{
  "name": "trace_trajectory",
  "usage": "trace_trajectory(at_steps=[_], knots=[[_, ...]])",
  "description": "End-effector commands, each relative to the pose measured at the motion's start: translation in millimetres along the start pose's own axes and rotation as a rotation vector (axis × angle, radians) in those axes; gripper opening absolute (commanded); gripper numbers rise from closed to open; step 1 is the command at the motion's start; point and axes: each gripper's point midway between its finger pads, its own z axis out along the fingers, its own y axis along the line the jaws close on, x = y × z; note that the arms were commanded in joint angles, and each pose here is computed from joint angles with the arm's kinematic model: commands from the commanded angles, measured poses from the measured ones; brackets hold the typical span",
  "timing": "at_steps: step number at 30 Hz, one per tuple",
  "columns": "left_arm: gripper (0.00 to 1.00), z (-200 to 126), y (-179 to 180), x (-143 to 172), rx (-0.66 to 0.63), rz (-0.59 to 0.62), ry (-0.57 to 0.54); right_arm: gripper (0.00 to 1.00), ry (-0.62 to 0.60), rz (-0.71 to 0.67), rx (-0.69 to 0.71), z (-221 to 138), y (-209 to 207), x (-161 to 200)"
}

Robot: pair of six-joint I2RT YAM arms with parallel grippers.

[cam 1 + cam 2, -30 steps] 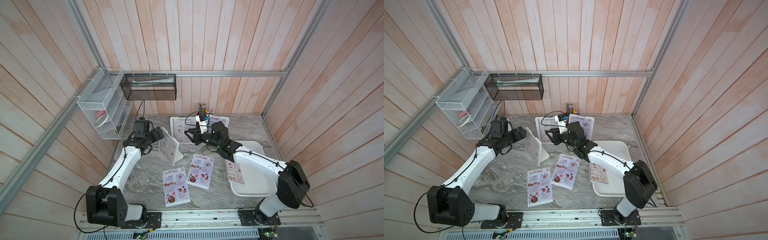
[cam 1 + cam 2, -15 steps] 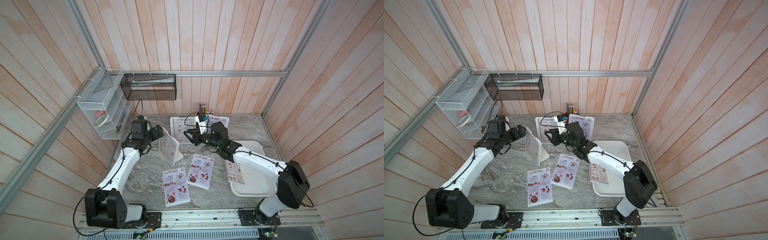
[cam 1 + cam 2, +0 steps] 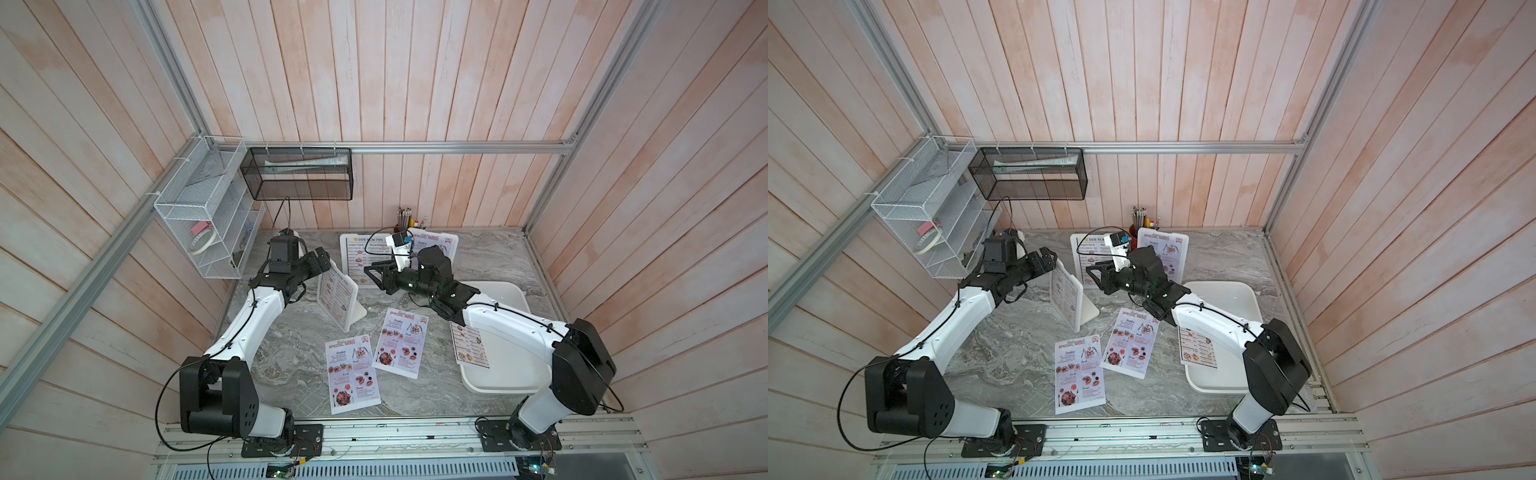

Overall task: Replace the menus in the menu holders
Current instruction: Insert the menu into the menu holder.

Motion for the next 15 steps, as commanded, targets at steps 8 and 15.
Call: trace_trajectory(at_steps=[8,15], knots=[[0.98,1,5,-10,-0.047,0.006,-0.008,0.38,0.01,-0.004,-0.021,1,6,3],[0.98,-27,-14,-38,-0.007,0.021,-0.067,0.4,0.067,-0.044,0.003,8,4,18]])
